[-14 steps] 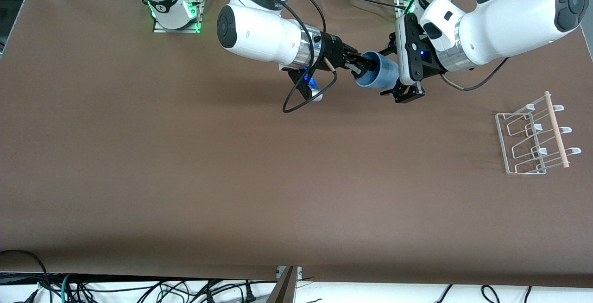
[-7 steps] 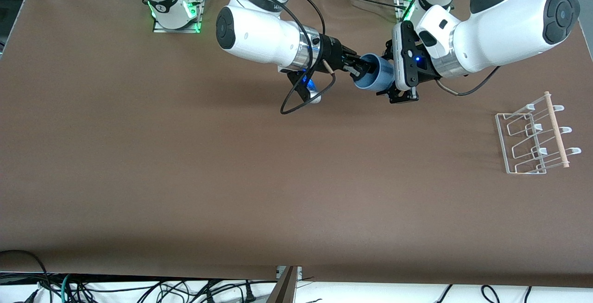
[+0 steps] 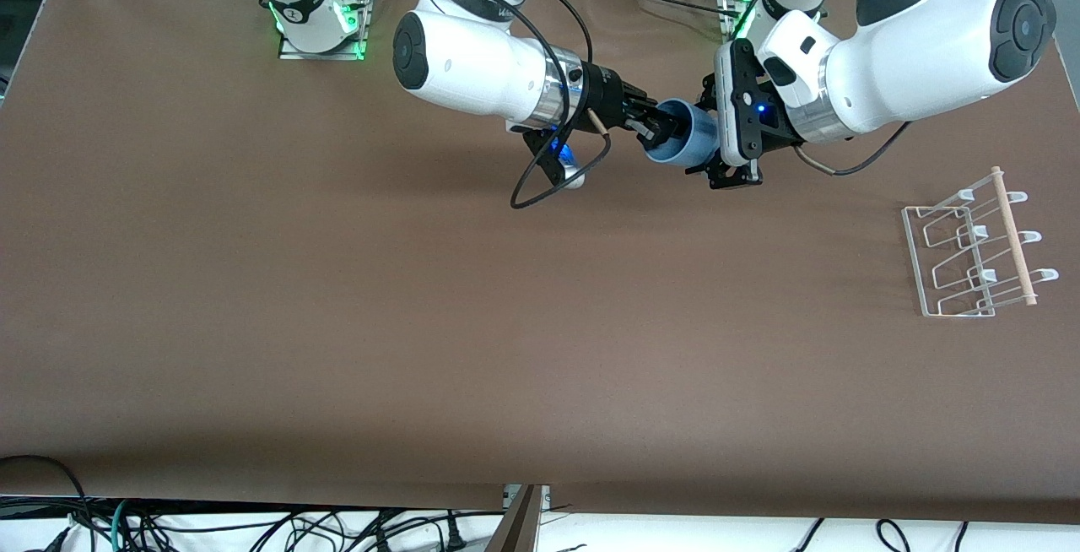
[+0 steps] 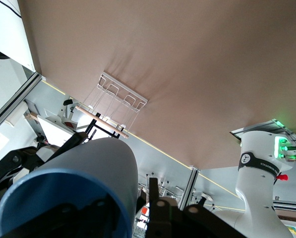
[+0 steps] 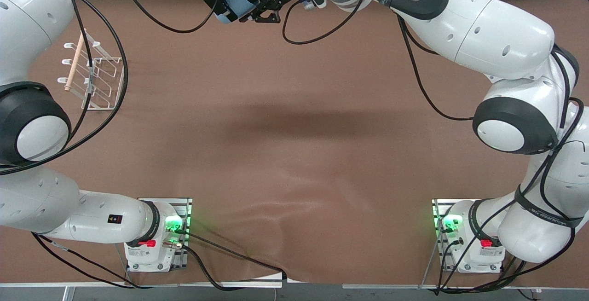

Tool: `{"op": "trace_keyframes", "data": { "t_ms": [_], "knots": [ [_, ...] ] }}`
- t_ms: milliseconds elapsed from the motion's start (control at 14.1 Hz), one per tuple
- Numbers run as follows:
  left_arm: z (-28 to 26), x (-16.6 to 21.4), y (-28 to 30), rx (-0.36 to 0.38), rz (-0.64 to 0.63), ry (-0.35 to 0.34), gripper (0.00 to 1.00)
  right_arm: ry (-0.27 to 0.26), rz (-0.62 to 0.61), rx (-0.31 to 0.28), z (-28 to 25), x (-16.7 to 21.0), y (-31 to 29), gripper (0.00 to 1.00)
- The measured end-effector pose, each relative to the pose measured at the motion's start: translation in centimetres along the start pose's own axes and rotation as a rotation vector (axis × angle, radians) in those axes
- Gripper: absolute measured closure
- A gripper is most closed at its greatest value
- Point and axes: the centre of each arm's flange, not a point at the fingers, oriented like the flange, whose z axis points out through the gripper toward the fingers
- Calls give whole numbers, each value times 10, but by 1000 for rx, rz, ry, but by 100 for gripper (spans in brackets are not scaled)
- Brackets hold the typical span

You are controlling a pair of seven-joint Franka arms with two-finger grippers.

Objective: Transfer cup to left arm and place on rack
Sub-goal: 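Close the left gripper on the cup and open the right gripper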

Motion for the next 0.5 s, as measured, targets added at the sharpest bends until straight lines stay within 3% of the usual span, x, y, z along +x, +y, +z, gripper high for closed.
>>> {"op": "trace_keyframes", "data": {
  "t_ms": [425,495],
  "knots": [
    [-1,-4,0,-12,-7,-5,22,4,7,10,-26,13,-12,6],
    [-2,-6,-2,-10,-10,-8,22,0,11,-5,-42,19,-17,1]
  ]
}}
